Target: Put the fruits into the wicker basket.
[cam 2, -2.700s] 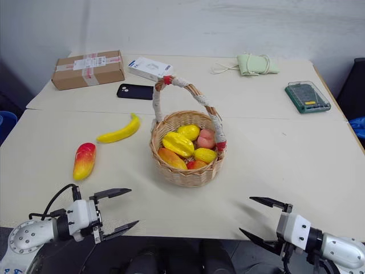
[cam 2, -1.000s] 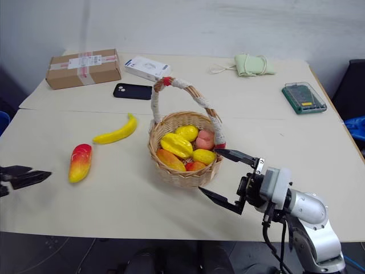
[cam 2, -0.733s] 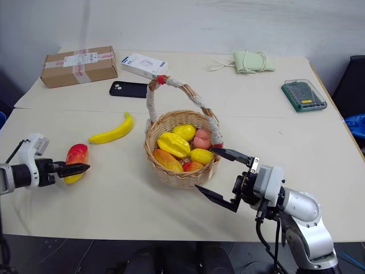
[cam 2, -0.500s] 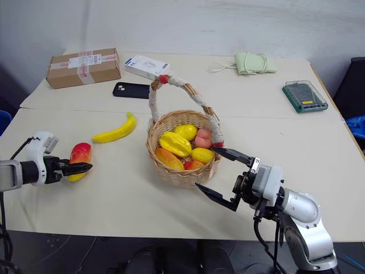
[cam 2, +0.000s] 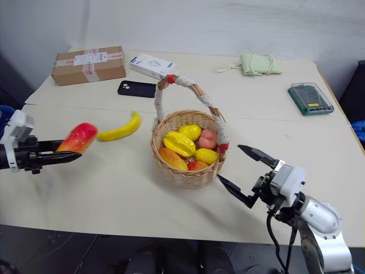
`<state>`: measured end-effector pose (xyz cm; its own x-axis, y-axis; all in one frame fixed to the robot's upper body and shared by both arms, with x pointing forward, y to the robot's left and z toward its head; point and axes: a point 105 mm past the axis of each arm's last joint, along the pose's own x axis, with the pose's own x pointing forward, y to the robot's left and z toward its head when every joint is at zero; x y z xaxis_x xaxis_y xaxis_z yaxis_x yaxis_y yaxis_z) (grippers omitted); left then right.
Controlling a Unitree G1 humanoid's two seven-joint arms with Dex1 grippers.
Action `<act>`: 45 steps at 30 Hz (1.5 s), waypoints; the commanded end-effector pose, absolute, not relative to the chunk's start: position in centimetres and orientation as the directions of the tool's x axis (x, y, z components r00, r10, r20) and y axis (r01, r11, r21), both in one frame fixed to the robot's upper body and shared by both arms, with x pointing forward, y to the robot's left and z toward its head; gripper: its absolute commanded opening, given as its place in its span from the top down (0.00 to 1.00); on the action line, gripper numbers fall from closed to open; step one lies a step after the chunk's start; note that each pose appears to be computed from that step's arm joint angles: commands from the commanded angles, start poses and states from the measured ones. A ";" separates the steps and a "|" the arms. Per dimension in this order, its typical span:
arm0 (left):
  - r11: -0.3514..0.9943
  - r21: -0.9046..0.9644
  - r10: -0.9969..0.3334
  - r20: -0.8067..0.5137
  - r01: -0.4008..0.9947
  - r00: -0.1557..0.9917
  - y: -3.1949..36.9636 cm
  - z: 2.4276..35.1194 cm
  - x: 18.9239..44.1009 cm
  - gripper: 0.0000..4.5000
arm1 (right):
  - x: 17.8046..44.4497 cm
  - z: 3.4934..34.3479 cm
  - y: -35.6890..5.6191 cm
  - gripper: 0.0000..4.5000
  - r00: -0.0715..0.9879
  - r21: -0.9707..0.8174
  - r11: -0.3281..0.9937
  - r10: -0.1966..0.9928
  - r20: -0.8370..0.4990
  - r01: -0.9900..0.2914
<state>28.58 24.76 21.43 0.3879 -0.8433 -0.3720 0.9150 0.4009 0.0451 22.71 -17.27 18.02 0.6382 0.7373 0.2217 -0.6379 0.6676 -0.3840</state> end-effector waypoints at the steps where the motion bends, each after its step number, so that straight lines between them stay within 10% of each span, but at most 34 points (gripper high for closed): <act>1: 0.146 0.163 -0.912 -0.359 0.976 0.196 17.6 23.3 28.8 0.58 | 22.5 19.1 -18.9 0.00 0.685 -0.440 0.709 0.686 0.245 -0.551; 12: -0.023 0.262 -0.948 -0.311 0.965 0.062 5.5 23.8 31.9 0.58 | 21.9 20.9 -19.0 0.00 0.725 -0.459 0.764 0.616 0.309 -0.454; 16: 0.016 0.296 -0.966 -0.241 0.955 0.090 6.2 24.5 32.4 0.22 | 21.7 21.8 -18.3 0.00 0.716 -0.458 0.768 0.615 0.330 -0.447; 21: 0.037 0.263 -0.980 -0.179 0.964 0.087 10.1 25.3 31.5 0.15 | 21.8 23.0 -17.3 0.00 0.677 -0.468 0.746 0.648 0.349 -0.473; 29: 0.708 0.095 -0.686 -0.146 0.700 0.713 30.2 22.0 32.5 0.03 | 21.4 25.5 -12.8 0.00 0.457 -0.485 0.566 0.824 0.335 -0.666; 35: 0.932 0.057 -0.326 -0.297 0.358 0.897 40.7 16.1 28.4 0.01 | 21.3 26.1 -11.2 0.00 0.377 -0.500 0.517 0.854 0.359 -0.695; 40: 0.944 0.123 -0.256 -0.311 0.305 0.915 42.8 16.1 27.1 0.01 | 20.9 26.1 -10.5 0.00 0.339 -0.528 0.496 0.865 0.371 -0.689; 45: 0.845 0.163 -0.458 -0.269 0.509 0.847 38.0 18.9 30.6 0.01 | 21.2 25.5 -10.9 0.00 0.358 -0.525 0.510 0.858 0.370 -0.681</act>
<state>29.58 39.72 17.13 0.8753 -0.3928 -0.2821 0.4353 0.8940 0.1058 21.59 -10.82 25.14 0.3716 0.8593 0.3514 -0.6988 0.5081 -0.5035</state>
